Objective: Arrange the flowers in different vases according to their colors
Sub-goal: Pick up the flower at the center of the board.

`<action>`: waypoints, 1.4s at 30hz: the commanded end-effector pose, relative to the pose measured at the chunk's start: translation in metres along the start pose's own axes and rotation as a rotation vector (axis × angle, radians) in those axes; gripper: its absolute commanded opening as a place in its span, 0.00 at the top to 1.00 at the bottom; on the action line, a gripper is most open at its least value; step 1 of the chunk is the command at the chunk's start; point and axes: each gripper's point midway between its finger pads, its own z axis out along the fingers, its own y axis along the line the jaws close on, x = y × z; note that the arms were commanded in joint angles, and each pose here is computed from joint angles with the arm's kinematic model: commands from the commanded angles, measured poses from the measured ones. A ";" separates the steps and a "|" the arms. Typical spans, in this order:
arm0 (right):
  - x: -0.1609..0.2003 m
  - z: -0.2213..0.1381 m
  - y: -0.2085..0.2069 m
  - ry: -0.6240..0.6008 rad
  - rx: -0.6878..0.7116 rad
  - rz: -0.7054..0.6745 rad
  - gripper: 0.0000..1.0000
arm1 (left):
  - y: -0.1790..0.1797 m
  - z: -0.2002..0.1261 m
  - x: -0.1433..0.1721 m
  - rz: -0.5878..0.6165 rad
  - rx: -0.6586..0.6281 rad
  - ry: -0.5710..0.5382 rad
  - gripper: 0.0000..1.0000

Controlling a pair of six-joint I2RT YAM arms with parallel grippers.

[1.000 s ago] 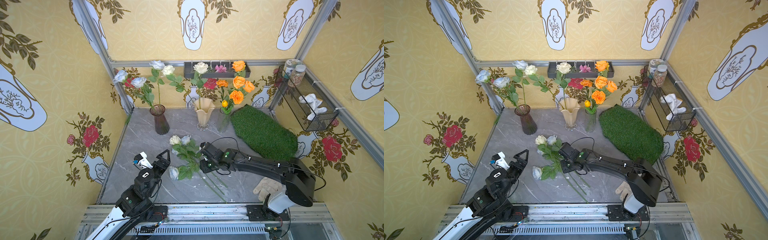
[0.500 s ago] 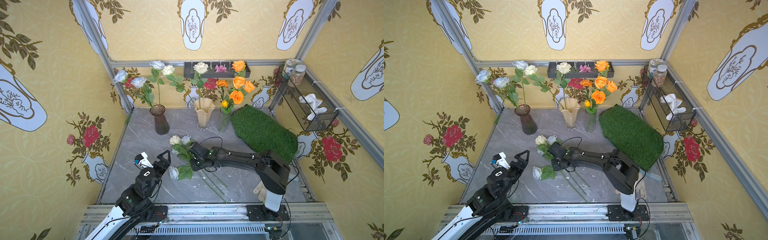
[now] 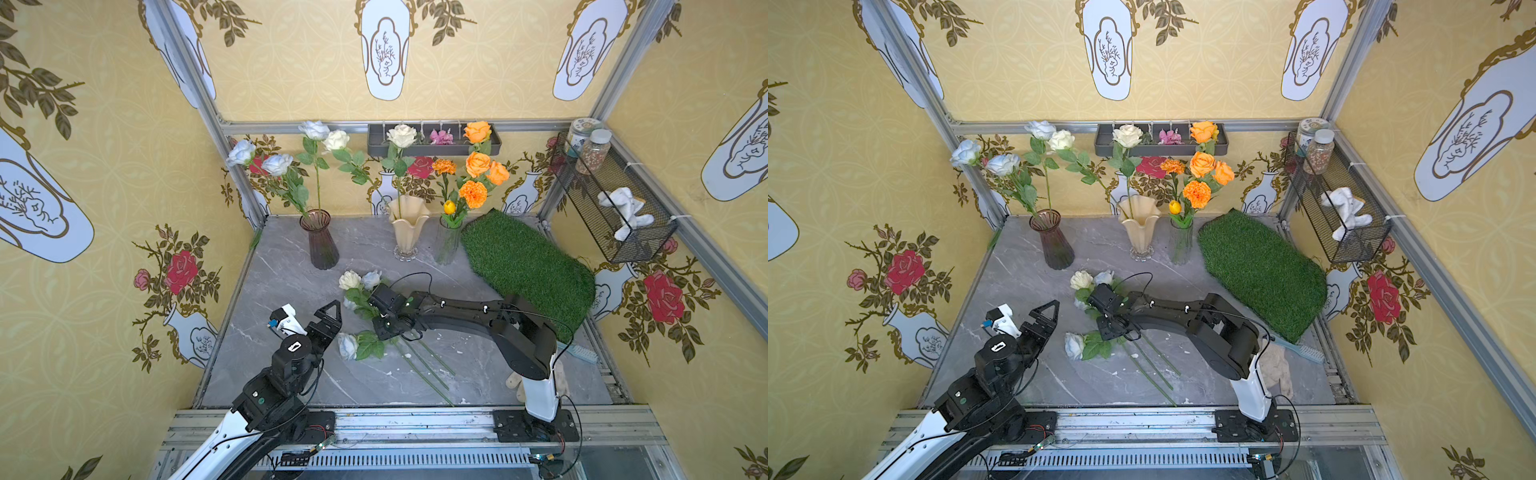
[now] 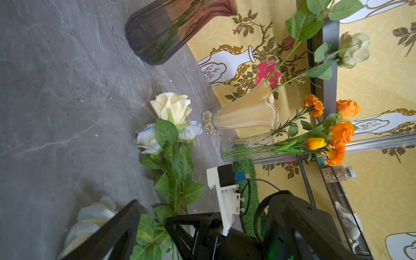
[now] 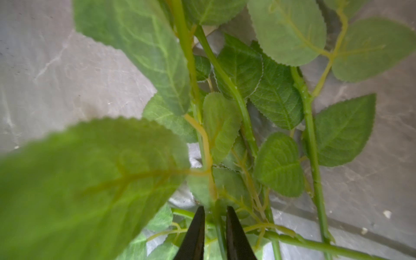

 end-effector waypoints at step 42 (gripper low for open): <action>-0.253 -0.369 -0.009 -1.434 -0.141 -0.184 1.00 | -0.006 0.006 -0.004 0.031 0.014 -0.033 0.00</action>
